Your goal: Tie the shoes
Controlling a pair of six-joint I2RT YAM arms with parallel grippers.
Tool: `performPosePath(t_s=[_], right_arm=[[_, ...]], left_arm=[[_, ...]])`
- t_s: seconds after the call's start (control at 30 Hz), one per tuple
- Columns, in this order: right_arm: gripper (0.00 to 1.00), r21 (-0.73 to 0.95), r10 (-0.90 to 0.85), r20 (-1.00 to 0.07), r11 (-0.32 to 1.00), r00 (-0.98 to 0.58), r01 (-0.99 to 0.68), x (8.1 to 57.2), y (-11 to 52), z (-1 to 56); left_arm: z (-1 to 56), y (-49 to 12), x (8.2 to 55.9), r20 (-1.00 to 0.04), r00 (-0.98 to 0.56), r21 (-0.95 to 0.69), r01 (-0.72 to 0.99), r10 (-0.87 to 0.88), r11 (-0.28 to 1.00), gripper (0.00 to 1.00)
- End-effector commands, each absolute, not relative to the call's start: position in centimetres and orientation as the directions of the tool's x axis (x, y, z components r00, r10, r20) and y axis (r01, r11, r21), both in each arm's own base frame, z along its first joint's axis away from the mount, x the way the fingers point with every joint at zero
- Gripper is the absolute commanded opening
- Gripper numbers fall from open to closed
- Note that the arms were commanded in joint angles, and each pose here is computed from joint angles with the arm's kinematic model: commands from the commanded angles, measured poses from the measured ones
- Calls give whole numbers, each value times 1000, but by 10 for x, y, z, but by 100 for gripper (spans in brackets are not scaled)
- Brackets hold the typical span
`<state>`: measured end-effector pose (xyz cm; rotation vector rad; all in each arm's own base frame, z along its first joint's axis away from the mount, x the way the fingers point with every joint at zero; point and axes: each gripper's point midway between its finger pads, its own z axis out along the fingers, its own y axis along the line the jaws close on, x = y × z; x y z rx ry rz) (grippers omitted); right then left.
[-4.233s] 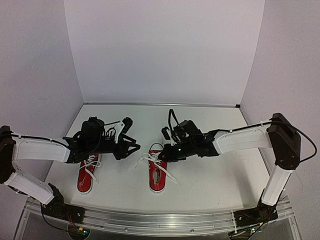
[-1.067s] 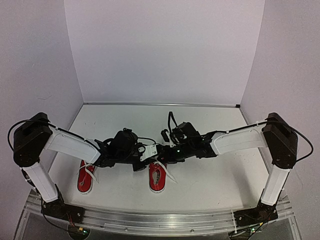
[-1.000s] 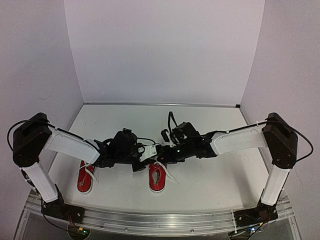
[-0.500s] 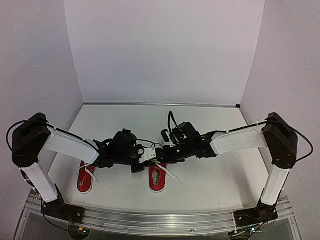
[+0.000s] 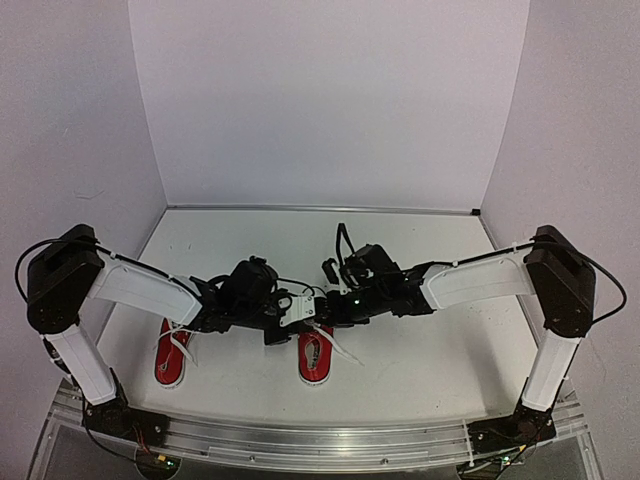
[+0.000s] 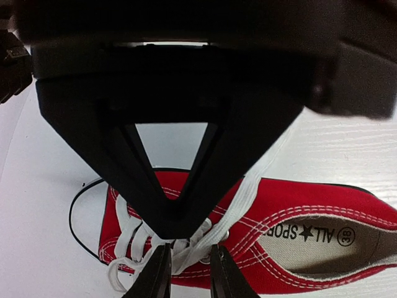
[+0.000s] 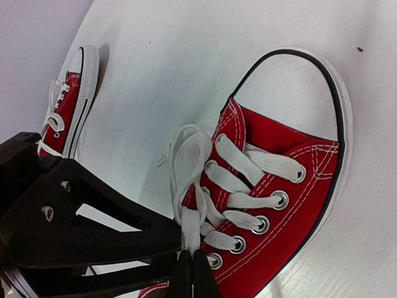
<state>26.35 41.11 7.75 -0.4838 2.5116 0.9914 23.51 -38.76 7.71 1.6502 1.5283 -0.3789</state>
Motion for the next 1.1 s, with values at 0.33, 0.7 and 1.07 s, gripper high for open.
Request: performPosePath(t_s=[0.33, 0.7, 1.07], right_arm=[[0, 580, -150, -507, 670, -849, -464, 270, 416, 91], [0, 588, -144, -505, 665, -851, -461, 269, 416, 93], [0, 592, -128, -510, 666, -851, -455, 271, 416, 97]], left_arm=[[84, -398, 240, -708, 230, 374, 924, 668, 79, 2], [100, -391, 249, -758, 170, 356, 917, 630, 180, 0], [89, -387, 259, -764, 106, 323, 917, 636, 235, 0]])
